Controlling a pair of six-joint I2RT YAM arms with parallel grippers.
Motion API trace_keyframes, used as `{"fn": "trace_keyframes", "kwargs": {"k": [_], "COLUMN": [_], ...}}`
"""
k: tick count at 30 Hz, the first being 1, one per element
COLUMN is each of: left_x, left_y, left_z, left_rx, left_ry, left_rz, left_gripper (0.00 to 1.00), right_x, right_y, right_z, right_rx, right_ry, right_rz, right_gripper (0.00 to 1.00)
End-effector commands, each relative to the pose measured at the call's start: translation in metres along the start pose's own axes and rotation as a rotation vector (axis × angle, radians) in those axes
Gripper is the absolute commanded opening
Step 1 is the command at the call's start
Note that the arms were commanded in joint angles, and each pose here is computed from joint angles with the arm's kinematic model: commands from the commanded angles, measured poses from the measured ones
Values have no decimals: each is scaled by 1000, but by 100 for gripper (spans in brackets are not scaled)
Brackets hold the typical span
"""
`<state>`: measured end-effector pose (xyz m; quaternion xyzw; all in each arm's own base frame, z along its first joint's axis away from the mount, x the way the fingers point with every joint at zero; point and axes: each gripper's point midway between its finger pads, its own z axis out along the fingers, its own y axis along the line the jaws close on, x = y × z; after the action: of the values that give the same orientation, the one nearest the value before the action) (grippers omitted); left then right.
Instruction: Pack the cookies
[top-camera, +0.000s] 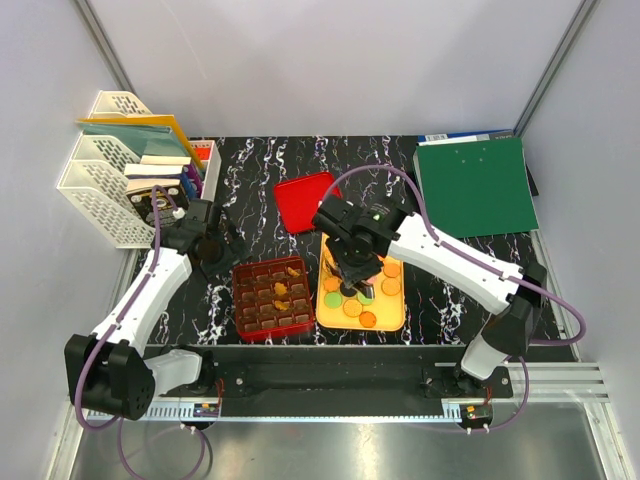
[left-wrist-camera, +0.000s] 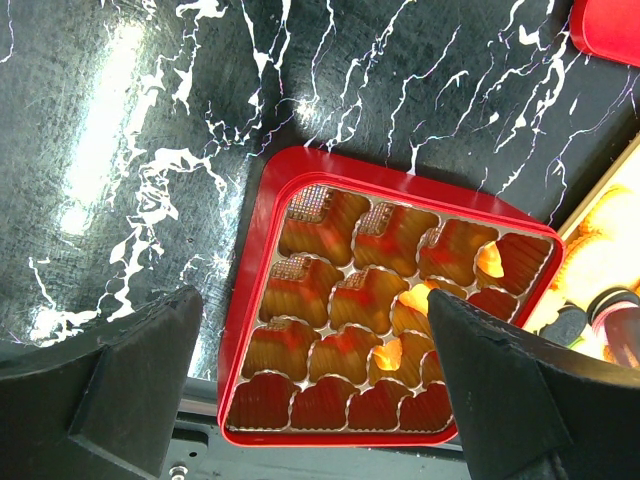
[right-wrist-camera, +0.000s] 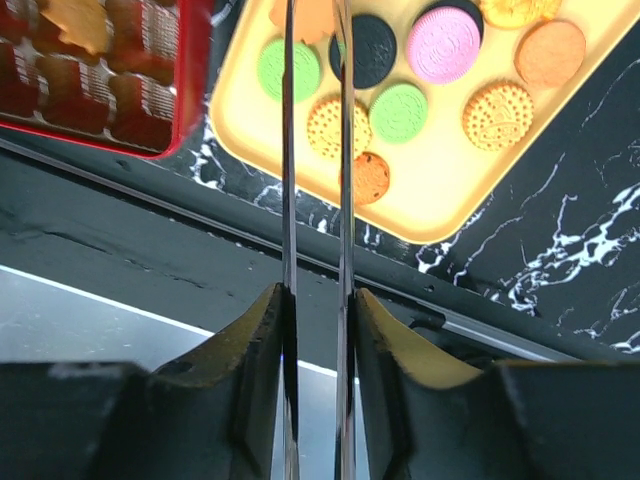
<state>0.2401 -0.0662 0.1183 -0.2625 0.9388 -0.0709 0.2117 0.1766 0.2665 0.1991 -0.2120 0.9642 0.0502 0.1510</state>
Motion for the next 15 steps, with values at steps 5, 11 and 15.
{"fn": "trace_keyframes", "kwargs": {"k": [5,11,15], "left_x": [-3,-3,-3], "left_y": [-5,-5,-5], "left_z": [-3,-2,-3], "left_rx": [35,34,35], "left_ry": [-19,-18,-19], "left_rz": [-13,-15,-16], "left_gripper": [99,99,99], "right_x": [20,19,16], "right_y": [-7,-1,6], "right_z": [5,10,14], "right_rx": [2,-19,-47], "right_ry": [45,45,51], "right_rz": [-18,-23,-27], "right_gripper": [45,52,53]}}
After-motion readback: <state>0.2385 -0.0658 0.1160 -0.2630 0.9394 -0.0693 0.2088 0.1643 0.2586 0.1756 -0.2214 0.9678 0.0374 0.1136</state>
